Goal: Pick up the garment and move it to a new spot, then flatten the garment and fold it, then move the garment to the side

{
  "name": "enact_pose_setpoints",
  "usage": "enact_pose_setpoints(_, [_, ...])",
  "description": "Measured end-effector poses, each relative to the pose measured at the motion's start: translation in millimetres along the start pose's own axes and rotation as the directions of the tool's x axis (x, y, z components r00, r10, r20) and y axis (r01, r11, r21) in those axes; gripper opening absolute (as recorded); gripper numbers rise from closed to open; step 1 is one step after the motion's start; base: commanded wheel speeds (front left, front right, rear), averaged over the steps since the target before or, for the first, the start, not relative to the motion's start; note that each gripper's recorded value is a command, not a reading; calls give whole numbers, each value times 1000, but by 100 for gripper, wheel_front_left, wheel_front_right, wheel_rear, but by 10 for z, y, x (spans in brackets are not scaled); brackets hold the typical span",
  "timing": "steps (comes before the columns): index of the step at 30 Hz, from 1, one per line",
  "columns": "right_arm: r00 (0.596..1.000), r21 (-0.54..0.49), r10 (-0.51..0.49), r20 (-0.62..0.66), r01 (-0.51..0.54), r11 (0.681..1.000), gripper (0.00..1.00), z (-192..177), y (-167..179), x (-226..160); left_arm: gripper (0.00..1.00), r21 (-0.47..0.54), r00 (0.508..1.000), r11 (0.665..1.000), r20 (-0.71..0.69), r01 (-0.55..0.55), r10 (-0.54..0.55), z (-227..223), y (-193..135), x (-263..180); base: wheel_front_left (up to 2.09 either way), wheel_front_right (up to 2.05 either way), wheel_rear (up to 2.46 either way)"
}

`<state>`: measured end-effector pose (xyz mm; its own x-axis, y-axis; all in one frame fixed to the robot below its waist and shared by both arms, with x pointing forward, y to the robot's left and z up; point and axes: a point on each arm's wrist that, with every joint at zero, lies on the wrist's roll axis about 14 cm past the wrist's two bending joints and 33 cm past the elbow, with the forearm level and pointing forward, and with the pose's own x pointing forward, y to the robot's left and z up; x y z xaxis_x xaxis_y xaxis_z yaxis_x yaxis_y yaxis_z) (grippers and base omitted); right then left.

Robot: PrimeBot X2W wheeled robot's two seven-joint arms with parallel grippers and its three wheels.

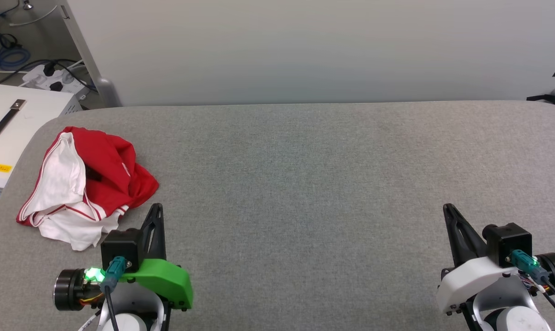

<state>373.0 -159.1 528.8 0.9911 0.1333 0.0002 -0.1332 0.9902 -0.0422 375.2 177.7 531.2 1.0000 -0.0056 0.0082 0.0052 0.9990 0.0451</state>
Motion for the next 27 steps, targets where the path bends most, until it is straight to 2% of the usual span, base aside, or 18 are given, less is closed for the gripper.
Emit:
enact_pose_setpoints(7, [1000, 0, 0, 0, 0, 1000, 0, 0, 0, 0, 0, 0, 1000, 1000, 0, 0, 0, 0, -1, 0, 0, 0, 0])
enact_pose_setpoints(8, [1000, 0, 0, 0, 0, 1000, 100, -1, 0, 0, 100, 0, 1000, 1000, 0, 0, 0, 0, 0, 0, 0, 0, 0])
enact_pose_setpoints(27, [1000, 23, -7, 16, 7, 1000, 100, 9, -23, -2, 100, -31, 1000, 999, 0, 9, -9, -42, -12, -2, 0, 0, 0])
